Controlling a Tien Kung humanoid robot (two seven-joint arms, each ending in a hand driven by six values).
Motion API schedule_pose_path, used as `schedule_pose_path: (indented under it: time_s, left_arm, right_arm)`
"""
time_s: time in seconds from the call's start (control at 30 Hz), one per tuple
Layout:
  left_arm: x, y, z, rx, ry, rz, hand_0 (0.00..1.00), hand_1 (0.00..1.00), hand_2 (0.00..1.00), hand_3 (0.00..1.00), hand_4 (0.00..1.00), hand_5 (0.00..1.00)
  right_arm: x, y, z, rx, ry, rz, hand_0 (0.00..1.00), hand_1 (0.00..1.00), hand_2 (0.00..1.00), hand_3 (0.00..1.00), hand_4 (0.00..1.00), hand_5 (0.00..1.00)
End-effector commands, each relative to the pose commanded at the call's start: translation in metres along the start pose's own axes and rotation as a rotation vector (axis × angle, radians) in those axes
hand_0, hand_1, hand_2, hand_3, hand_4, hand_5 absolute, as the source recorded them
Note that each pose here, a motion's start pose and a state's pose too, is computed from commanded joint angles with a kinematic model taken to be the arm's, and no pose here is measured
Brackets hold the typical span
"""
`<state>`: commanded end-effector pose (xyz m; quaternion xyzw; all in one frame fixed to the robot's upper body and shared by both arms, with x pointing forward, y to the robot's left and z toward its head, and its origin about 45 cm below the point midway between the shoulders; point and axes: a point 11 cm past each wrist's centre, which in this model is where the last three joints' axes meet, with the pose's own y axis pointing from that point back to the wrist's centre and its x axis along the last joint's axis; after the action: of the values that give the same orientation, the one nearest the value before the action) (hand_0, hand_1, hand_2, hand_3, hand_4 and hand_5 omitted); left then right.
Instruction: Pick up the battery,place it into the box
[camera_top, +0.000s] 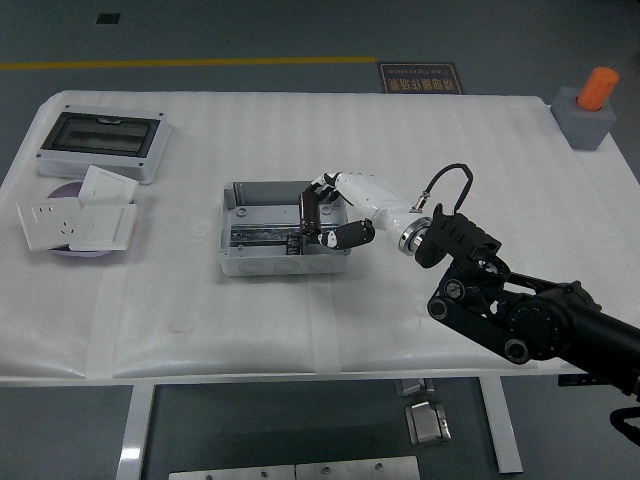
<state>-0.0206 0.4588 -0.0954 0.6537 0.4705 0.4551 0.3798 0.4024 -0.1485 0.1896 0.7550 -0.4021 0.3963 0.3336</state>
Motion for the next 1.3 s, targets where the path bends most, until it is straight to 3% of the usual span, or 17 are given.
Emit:
schedule_pose_path:
  time_s: [0.33,0.53,1.0,1.3]
  left_arm:
    - [-0.001,0.0,-0.001,0.003,-0.001,-0.004,0.617,0.635,0.484,0.526,0.534,0.161]
    - [-0.002,-0.001,-0.001,0.002,0.0,-0.005,0.618,0.634,0.484,0.526,0.534,0.159]
    - [-0.004,-0.003,-0.008,0.019,-0.001,-0.01,0.618,0.629,0.483,0.524,0.532,0.13]
    - [0.0,-0.002,-0.01,0.026,-0.002,-0.003,0.618,0.629,0.482,0.523,0.534,0.128]
  right_arm:
    - [0.005,0.002,0.01,-0.026,-0.008,0.018,0.998,0.998,0.998,0.998,0.998,0.654]
    - [0.023,0.01,0.024,-0.049,-0.05,0.074,0.998,0.998,0.998,0.998,0.998,0.665]
    - [0.101,0.077,0.082,-0.127,-0.125,0.359,0.998,0.998,0.998,0.998,0.998,0.668]
    - [0.122,0.122,0.126,-0.206,-0.31,0.52,0.998,0.984,0.978,0.998,0.998,0.665]
